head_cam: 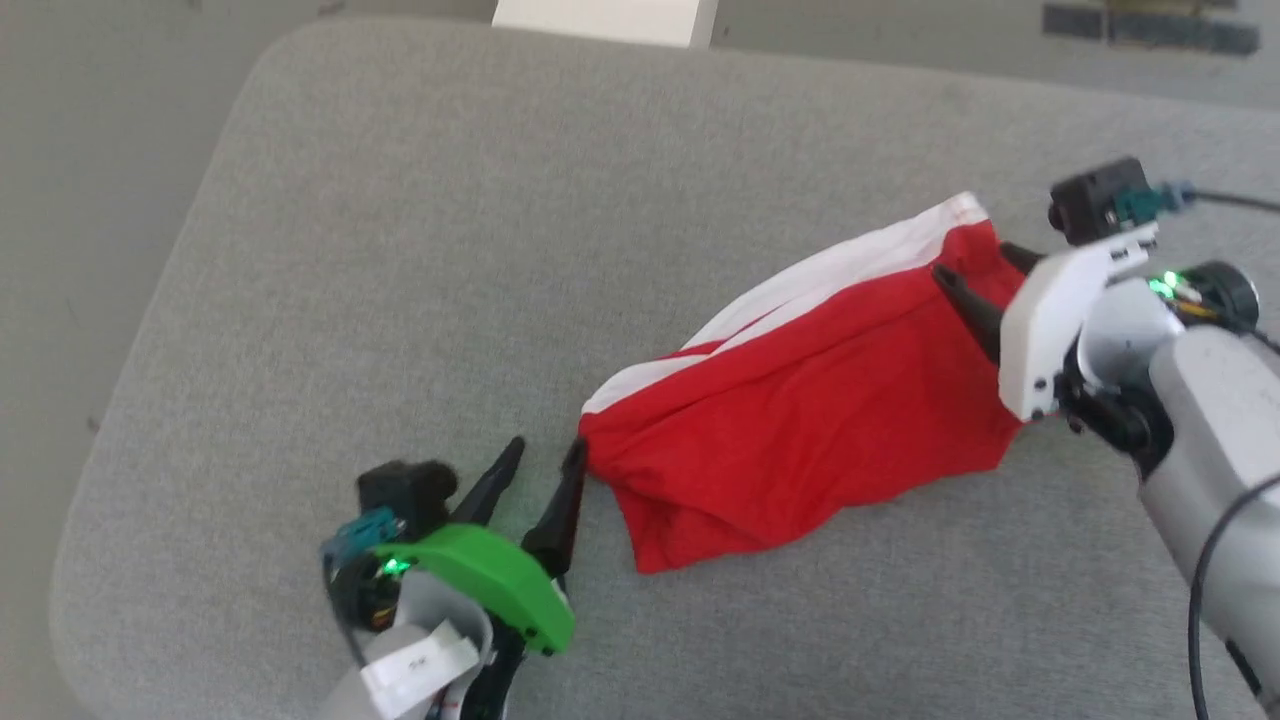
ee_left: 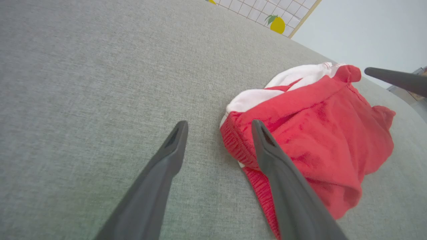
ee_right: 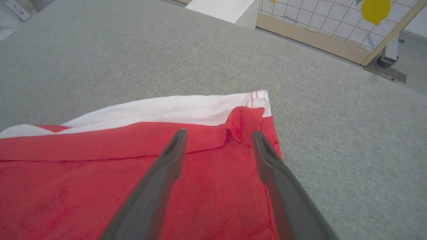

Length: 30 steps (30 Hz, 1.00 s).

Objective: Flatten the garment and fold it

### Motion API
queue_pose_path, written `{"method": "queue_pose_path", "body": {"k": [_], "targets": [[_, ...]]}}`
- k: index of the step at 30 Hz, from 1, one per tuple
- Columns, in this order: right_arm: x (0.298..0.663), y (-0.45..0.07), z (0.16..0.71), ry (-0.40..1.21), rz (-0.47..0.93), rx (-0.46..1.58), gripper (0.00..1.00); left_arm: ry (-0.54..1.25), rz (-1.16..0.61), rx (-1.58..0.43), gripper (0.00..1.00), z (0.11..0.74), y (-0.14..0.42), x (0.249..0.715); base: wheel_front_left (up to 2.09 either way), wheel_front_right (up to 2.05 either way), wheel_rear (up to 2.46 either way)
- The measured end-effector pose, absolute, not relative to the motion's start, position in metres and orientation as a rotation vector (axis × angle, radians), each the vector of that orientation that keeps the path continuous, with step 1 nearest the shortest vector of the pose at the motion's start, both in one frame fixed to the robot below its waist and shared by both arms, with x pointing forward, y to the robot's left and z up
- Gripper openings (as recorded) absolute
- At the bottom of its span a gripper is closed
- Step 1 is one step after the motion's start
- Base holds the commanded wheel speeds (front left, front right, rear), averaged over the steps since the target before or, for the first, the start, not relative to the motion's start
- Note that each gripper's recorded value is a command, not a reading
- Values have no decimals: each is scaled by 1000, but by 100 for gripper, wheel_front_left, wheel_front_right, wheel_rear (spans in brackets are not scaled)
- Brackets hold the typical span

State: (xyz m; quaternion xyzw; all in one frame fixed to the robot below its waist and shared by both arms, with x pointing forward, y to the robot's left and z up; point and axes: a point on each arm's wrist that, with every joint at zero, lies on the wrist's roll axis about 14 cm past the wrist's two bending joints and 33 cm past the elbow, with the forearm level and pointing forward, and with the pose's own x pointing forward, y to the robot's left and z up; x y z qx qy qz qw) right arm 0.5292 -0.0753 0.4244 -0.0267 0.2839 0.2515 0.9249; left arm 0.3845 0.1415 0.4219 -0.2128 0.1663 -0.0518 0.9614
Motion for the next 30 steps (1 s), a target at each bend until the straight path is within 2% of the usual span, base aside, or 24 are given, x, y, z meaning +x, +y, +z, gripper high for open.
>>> {"method": "queue_pose_path", "body": {"k": [5, 10, 14, 21, 30], "targets": [[511, -94, 450, 449, 470, -7, 100, 192, -57, -402, 100, 452, 157, 381, 0, 0, 0], [500, -110, 476, 316, 417, 20, 100, 56, -60, -288, 100, 483, 168, 383, 0, 0, 0], [498, -119, 484, 266, 375, 44, 100, -57, -82, -218, 100, 514, 170, 390, 0, 0, 0], [504, -121, 462, 331, 321, 100, 100, -180, -64, -137, 100, 544, 179, 401, 0, 0, 0], [526, -123, 424, 537, 261, 119, 100, -152, -32, -120, 100, 527, 187, 413, 0, 0, 0]]}}
